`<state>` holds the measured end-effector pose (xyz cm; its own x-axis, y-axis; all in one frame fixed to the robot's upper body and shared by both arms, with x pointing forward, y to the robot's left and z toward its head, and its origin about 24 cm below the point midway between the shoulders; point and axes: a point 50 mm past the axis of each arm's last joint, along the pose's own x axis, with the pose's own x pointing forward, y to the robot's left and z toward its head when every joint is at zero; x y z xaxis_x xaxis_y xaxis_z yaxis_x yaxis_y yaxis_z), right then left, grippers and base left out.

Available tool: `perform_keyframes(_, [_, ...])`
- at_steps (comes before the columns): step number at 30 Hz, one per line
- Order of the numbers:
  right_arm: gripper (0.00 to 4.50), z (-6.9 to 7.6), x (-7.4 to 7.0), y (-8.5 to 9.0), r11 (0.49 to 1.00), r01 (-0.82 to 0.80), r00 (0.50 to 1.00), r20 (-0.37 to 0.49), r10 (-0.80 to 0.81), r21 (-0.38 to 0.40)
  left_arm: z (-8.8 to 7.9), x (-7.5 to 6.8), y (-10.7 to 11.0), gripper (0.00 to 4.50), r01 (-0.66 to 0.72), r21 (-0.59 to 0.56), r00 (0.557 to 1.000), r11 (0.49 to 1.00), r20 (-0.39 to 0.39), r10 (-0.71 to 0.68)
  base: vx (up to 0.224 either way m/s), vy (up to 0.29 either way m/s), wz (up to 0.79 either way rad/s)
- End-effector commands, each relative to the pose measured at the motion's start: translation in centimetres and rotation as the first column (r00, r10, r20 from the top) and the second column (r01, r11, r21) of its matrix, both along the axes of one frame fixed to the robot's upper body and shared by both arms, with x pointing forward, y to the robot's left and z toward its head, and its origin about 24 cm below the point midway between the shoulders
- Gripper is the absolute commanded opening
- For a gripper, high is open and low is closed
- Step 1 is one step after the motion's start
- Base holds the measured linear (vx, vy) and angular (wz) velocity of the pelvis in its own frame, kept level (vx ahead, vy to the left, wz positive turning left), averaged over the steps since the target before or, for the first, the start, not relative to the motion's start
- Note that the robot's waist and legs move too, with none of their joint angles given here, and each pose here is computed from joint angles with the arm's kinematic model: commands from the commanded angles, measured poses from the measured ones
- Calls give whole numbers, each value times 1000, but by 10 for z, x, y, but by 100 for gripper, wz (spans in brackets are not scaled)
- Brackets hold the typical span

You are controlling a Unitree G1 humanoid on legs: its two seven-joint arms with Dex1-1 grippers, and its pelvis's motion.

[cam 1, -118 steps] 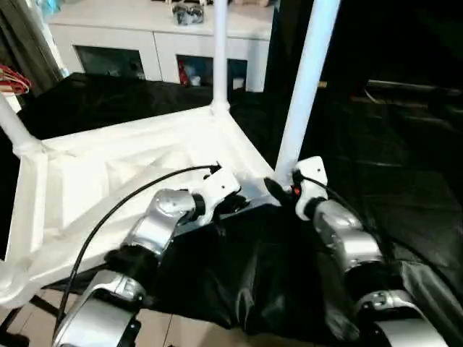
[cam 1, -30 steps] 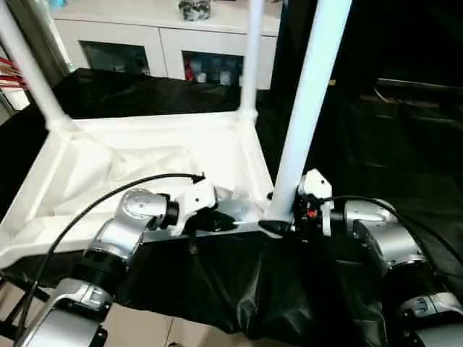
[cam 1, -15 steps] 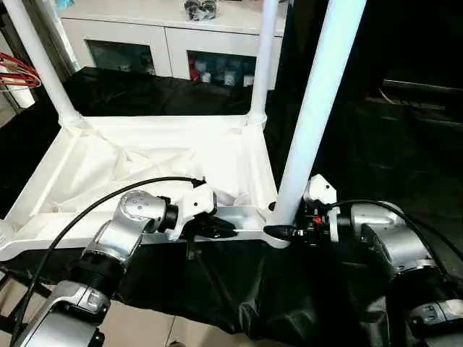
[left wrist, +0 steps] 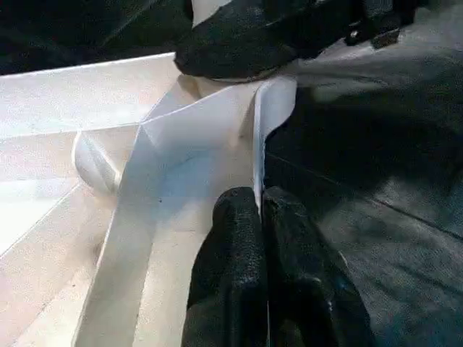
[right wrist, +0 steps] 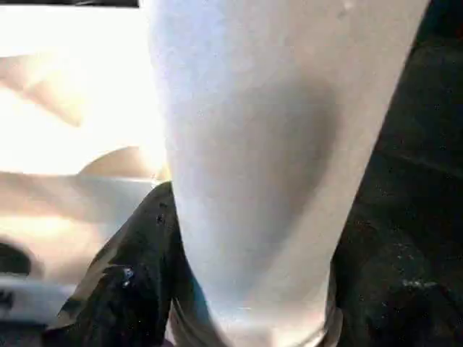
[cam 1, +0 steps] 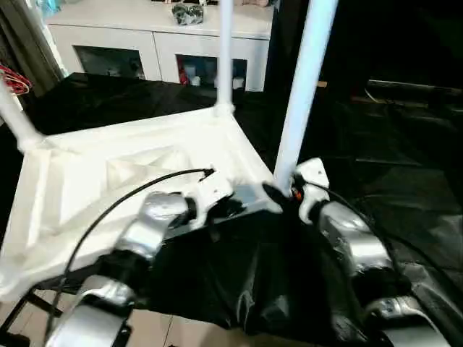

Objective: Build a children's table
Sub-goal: Rotate leg to tighten

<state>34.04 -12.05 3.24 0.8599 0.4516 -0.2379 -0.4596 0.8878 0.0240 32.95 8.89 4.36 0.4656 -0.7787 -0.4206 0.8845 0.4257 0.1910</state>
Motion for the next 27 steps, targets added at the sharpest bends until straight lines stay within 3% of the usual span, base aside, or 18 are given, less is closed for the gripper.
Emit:
perform_keyframes(1, [259, -13, -12, 48, 984, -177, 983, -45, 177, -6, 11, -1, -37, 0, 72, -40, 997, 997, 40, -71, 0, 0, 0])
perform_keyframes(3, [259, -9, -12, 51, 980, -197, 980, -20, 197, 9, 10, -1, -38, 0, 80, -39, 996, 996, 41, -79, 0, 0, 0])
perform_keyframes(4, [294, -6, -11, 51, 975, -211, 977, -12, 212, 63, 10, -2, -37, 0, 98, -35, 995, 995, 38, -96, 0, 0, 0])
perform_keyframes(6, [329, -4, -12, 44, 966, -244, 969, -12, 246, 89, 9, -3, -30, 0, 114, -24, 993, 993, 34, -113, 0, 0, 0])
perform_keyframes(8, [331, -3, -12, 40, 962, -263, 964, -9, 264, 78, 9, -4, -27, 0, 124, -19, 992, 992, 30, -124, 0, 0, 0])
perform_keyframes(10, [365, -3, -12, 36, 955, -292, 956, -9, 293, 60, 8, -4, -24, 0, 129, -13, 991, 991, 28, -129, 0, 0, 0])
perform_keyframes(12, [377, -2, -15, 25, 926, -378, 926, -18, 378, 16, 8, -7, -16, 0, 166, -13, 986, 986, 13, -166, 0, 0, 0])
perform_keyframes(16, [377, 1, -19, 12, 881, -472, 881, -30, 472, -3, 9, -10, -9, 0, 205, -11, 979, 979, -4, -205, 0, 0, 0])
perform_keyframes(20, [377, 11, -29, -14, 767, -642, 765, -64, 640, -5, 12, -13, 8, 0, 275, 7, 961, 961, -21, -275, 0, 0, 0])
perform_keyframes(21, [377, 11, -29, -14, 767, -642, 765, -64, 640, -5, 12, -13, 8, 0, 275, 7, 961, 961, -21, -275, 0, 0, 0])
perform_keyframes(25, [377, 15, -35, -28, 692, -721, 690, -107, 716, -16, 15, -16, 22, 0, 326, 15, 945, 945, -45, -325, 0, 0, 0])
perform_keyframes(27, [352, 15, -37, -28, 677, -735, 674, -115, 729, -16, 16, -16, 26, 0, 330, 19, 943, 944, -50, -329, 0, 0, 0])
